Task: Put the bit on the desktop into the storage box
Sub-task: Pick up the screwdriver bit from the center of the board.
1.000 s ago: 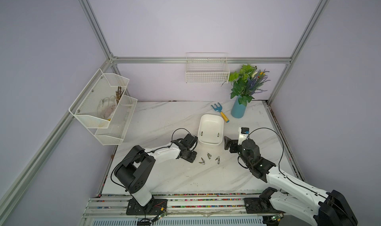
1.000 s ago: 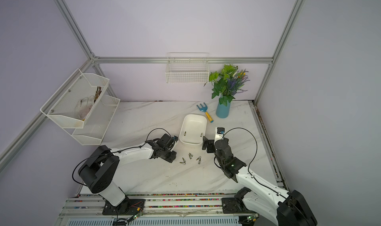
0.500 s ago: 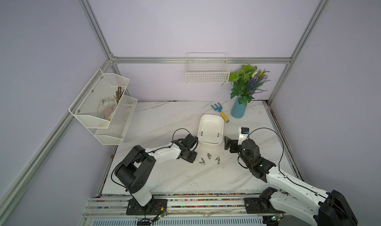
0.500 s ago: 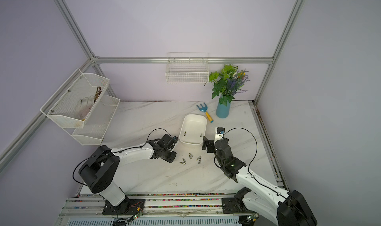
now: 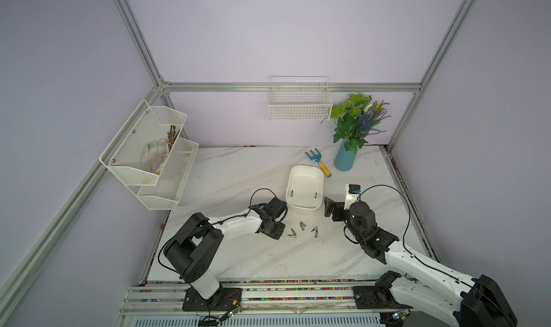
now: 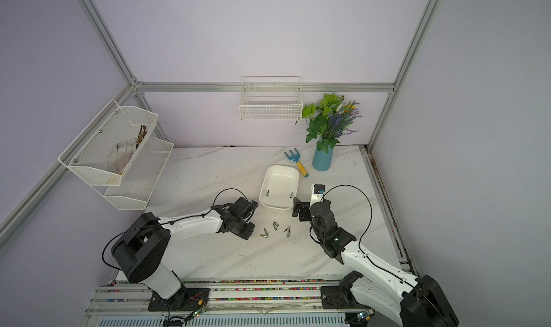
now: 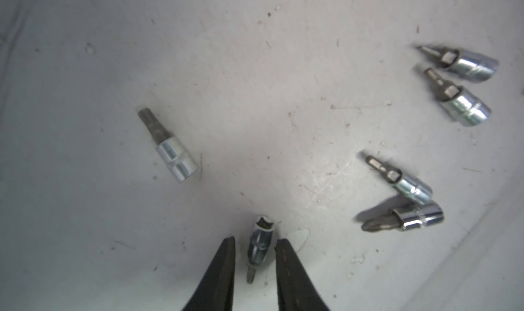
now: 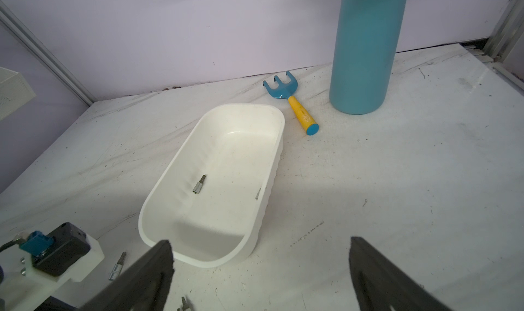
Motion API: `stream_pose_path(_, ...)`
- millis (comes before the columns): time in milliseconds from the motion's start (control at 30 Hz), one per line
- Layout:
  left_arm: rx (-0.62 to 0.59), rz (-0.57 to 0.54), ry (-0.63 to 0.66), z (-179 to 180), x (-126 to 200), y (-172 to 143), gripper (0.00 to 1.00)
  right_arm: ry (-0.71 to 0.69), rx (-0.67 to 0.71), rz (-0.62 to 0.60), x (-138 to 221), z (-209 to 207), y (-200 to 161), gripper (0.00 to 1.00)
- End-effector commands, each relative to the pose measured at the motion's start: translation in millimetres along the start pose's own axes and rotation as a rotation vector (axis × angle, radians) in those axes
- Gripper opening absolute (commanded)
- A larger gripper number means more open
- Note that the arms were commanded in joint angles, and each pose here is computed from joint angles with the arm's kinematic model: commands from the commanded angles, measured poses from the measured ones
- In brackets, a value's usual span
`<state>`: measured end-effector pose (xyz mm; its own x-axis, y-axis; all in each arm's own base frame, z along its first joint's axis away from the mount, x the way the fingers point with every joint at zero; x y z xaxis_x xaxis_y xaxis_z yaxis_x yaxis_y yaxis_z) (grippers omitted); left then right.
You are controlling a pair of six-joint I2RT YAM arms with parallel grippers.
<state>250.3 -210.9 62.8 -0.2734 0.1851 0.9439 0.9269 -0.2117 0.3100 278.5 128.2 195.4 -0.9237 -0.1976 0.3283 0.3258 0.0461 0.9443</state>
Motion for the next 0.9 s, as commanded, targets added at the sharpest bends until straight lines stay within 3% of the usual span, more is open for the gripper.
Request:
stream_pose_path(0, 0.008, 0.035, 0.040, 4.7, -3.6, -7.4, 0.27, -0.012, -0.008, -0.019, 1.3, -3.0, 1.9, 1.00)
stream_pose_path(667, 0.008, 0.003, 0.141, 4.7, -6.5, -2.7, 0.16, -0.015, -0.009, -0.019, 1.2, -3.3, 1.8, 1.00)
stream_pose_path(867, 0.029, -0.065, 0.126, 4.3, 12.9, 3.9, 0.15, -0.016, -0.009, -0.016, 0.9, -3.4, 0.9, 1.00)
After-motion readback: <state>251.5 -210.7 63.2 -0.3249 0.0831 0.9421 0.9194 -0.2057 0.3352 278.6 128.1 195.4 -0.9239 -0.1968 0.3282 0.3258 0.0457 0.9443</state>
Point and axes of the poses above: each gripper's point midway between its finger pads, its own x axis back along the fingers, its own z axis along the line the jaws close on, y = z × x, the point moved 4 cm from there along x, back along the fingers, and after that the axes turned 13 degrees about x, right-handed, at the moved point
